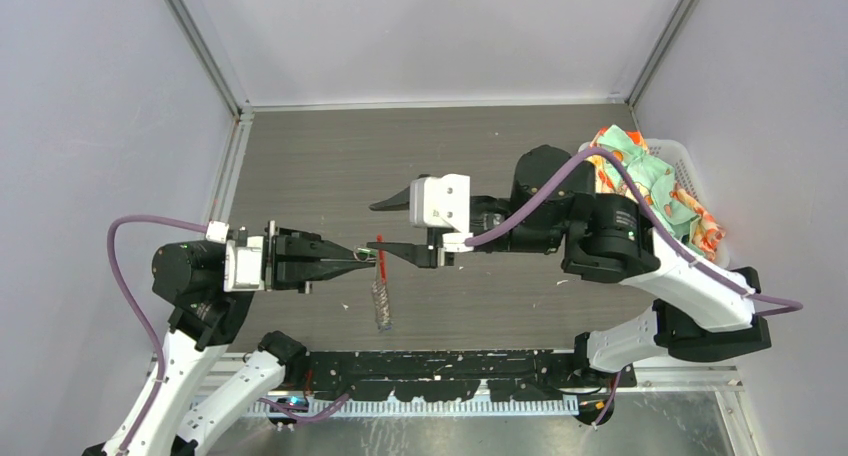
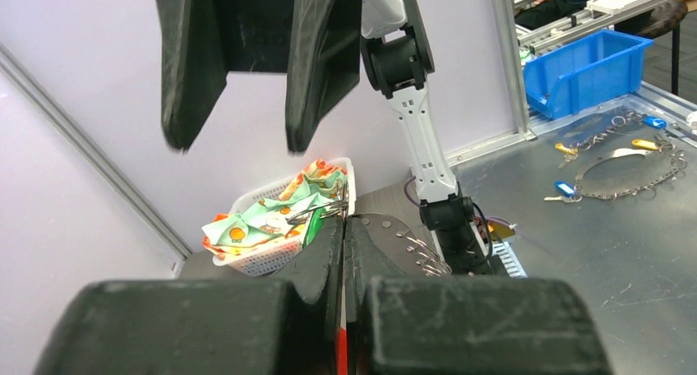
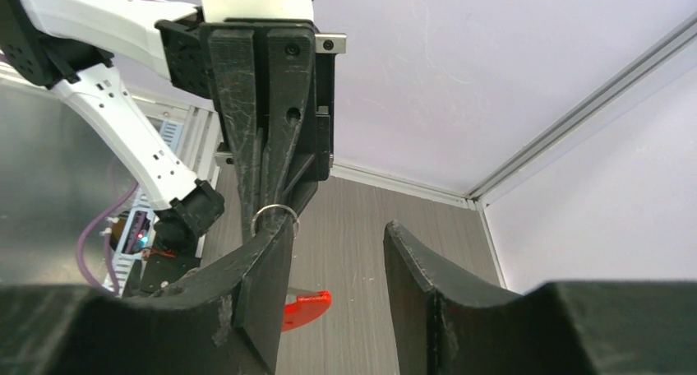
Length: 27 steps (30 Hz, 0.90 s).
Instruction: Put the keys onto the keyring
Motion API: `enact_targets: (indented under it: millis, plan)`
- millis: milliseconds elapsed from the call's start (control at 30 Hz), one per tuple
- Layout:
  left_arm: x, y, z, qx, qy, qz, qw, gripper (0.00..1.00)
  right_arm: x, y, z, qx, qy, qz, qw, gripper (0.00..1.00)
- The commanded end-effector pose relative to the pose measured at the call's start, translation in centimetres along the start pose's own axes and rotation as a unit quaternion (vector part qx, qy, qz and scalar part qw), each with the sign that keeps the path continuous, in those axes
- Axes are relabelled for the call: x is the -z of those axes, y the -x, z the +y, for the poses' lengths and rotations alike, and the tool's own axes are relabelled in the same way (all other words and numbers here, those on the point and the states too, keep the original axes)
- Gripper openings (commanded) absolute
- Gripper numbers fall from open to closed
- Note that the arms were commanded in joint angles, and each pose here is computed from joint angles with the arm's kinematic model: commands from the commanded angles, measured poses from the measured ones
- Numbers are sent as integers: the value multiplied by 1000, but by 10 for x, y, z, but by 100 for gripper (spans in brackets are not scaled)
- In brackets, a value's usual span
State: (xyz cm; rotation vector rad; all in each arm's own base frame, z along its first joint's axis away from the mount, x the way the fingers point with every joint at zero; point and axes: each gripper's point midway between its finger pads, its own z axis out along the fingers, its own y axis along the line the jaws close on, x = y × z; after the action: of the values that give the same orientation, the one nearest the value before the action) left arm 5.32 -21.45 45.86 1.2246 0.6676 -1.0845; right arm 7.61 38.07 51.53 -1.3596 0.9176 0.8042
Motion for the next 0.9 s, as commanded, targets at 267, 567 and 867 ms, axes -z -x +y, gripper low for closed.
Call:
enact_targets:
  millis: [267, 567, 867]
  plan:
    - [0, 2, 20, -24, 52, -6, 998, 0, 36, 1, 23, -73, 53, 54, 994, 51]
    - [2, -1, 19, -20, 55, 0, 998, 0, 14, -6, 26, -45, 65, 52, 995, 45]
    - [3, -4, 17, -17, 53, 3, 998, 0, 10, -8, 26, -19, 67, 51, 996, 30]
